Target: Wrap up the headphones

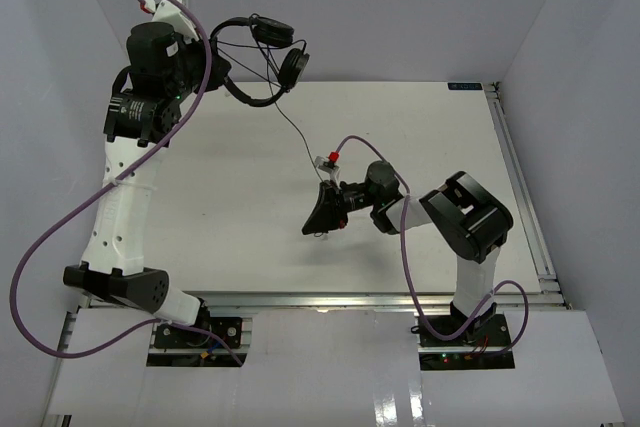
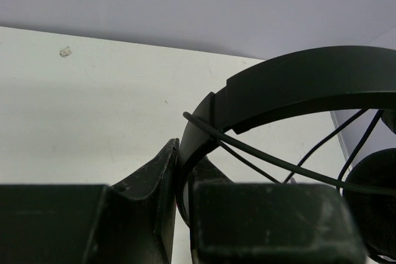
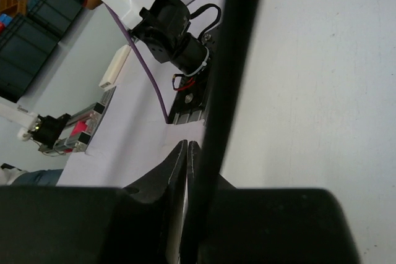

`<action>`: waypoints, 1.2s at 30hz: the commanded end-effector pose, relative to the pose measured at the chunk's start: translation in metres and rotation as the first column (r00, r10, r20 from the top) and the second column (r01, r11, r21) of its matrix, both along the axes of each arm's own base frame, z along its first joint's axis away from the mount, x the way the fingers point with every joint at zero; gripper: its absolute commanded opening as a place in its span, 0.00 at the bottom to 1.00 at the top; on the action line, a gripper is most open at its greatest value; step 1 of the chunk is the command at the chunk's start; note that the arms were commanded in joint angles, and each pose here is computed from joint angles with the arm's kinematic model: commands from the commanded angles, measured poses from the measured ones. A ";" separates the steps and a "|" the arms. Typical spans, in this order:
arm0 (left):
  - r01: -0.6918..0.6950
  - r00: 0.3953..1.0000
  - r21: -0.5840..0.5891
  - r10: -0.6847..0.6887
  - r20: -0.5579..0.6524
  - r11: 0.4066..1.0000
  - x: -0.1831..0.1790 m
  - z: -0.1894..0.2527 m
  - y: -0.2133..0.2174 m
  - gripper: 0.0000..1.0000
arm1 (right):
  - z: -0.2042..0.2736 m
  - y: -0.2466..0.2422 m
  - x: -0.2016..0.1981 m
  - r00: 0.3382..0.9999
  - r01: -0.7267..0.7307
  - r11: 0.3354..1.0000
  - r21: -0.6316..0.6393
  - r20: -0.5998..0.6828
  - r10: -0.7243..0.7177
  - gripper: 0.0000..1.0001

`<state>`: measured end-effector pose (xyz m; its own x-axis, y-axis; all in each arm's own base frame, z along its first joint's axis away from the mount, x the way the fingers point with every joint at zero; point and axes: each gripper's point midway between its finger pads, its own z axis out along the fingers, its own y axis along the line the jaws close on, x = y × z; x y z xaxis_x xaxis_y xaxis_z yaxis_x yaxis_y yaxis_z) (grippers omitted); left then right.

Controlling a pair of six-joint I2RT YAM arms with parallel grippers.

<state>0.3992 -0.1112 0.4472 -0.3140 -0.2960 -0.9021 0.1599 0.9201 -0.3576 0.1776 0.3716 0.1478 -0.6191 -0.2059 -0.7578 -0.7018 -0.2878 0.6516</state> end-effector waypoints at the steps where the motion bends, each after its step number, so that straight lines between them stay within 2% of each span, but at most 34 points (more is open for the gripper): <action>1: -0.091 0.987 -0.051 0.097 0.132 0.995 -0.015 0.040 0.025 0.00 | 0.015 -0.004 0.002 0.993 0.011 0.998 0.055 0.115 -0.018 0.08; 5: -0.193 0.971 -0.042 0.197 0.132 0.980 -0.006 0.030 0.047 0.00 | 0.008 -0.007 0.004 0.993 0.038 0.999 0.005 0.115 -0.038 0.08; 8: -0.268 0.957 -0.017 0.268 0.110 0.963 0.007 0.013 0.065 0.00 | -0.005 -0.008 0.015 0.960 0.096 0.994 -0.055 0.269 -0.078 0.08; 10: -0.317 0.946 0.022 0.314 0.073 0.948 0.023 -0.009 0.076 0.00 | -0.018 -0.011 0.019 0.945 0.156 0.969 -0.194 0.314 -0.089 0.08; 11: -0.327 0.943 0.032 0.325 0.071 0.944 0.028 -0.013 0.079 0.00 | -0.012 -0.009 0.027 0.902 0.190 0.964 -0.184 0.420 -0.098 0.08; 13: -0.351 0.936 0.070 0.349 0.038 0.934 0.042 -0.035 0.085 0.00 | -0.015 -0.017 0.025 0.881 0.219 0.944 -0.248 0.466 -0.082 0.08; 16: -0.360 0.932 0.117 0.363 0.001 0.926 0.062 -0.066 0.089 0.00 | -0.015 -0.028 0.033 0.778 0.298 0.900 -0.318 0.627 -0.036 0.08; 19: -0.340 0.936 0.150 0.349 -0.038 0.929 0.074 -0.089 0.086 0.00 | -0.011 -0.036 0.041 0.695 0.365 0.857 -0.363 0.719 0.009 0.08; 24: -0.274 0.937 0.250 0.316 -0.148 0.929 0.085 -0.146 0.082 0.00 | 0.003 -0.046 0.071 0.444 0.511 0.770 -0.382 0.884 0.144 0.08; 25: -0.258 0.935 0.276 0.311 -0.171 0.926 0.086 -0.160 0.081 0.00 | 0.011 -0.045 0.073 0.385 0.517 0.771 -0.373 0.905 0.180 0.08; 26: -0.247 0.931 0.300 0.312 -0.191 0.921 0.086 -0.172 0.081 0.00 | 0.017 -0.043 0.075 0.361 0.535 0.762 -0.364 0.914 0.184 0.08; 27: -0.227 0.922 0.336 0.313 -0.227 0.914 0.085 -0.193 0.082 0.00 | 0.035 -0.044 0.085 0.273 0.581 0.747 -0.324 0.942 0.197 0.08; 31: -0.158 0.906 0.392 0.290 -0.307 0.906 0.075 -0.239 0.080 0.00 | 0.103 -0.049 0.116 0.022 0.675 0.723 -0.148 0.983 0.180 0.08; 33: -0.102 0.908 0.399 0.249 -0.336 0.911 0.067 -0.256 0.069 0.00 | 0.137 -0.048 0.129 -0.090 0.702 0.711 -0.044 0.985 0.150 0.08; 36: -0.012 0.901 0.411 0.188 -0.391 0.912 0.051 -0.283 0.046 0.00 | 0.166 -0.046 0.144 -0.214 0.711 0.701 0.052 0.966 0.146 0.08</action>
<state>0.4591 -0.0319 0.1639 -0.6866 -0.0730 -0.7234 -0.1364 0.9902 0.0296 0.2850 0.3358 0.2295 0.3989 -0.7409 -0.5404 -0.7471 0.0792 -0.6600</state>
